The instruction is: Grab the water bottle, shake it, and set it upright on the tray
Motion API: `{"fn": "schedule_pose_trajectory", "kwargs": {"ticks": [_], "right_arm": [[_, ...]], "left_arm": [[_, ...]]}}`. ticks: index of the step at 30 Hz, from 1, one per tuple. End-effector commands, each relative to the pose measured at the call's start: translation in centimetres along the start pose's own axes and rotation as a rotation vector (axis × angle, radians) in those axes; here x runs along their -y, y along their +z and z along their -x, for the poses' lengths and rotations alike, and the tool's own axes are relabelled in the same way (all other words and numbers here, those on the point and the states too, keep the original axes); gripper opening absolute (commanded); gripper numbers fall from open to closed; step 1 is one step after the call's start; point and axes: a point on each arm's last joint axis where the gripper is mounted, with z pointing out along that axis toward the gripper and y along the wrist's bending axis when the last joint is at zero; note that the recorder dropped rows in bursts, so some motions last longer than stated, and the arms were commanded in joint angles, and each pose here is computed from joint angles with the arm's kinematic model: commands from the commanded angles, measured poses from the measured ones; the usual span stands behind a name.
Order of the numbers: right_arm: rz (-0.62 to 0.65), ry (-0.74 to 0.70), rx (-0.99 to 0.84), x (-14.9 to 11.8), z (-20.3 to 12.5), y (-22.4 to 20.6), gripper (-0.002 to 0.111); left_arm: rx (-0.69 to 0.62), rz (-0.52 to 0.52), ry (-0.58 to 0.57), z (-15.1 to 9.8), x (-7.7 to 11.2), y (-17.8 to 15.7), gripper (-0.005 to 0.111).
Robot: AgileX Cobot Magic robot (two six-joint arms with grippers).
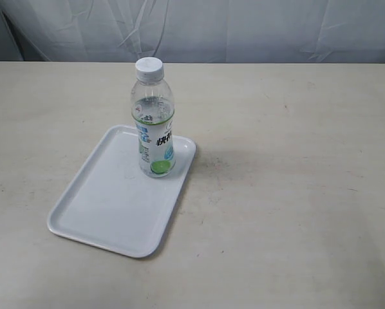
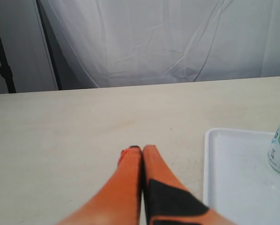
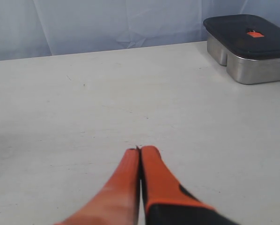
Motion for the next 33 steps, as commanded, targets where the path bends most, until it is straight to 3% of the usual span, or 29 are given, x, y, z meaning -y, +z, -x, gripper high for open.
{"fn": "schedule_pose_trajectory", "kwargs": {"ticks": [1,9,33], "right_arm": [[-0.007,-0.004,0.02,0.05,0.11,-0.03,0.003],[-0.007,-0.004,0.02,0.05,0.11,-0.03,0.003],[-0.007,-0.004,0.02,0.05,0.11,-0.03,0.003]], "left_arm": [[0.015,0.0,-0.014,0.02,0.01,-0.02,0.0],[-0.044,-0.005,-0.028,-0.51,0.06,-0.03,0.0],[-0.031,-0.005,-0.023,-0.39,0.05,-0.02,0.0]]}}
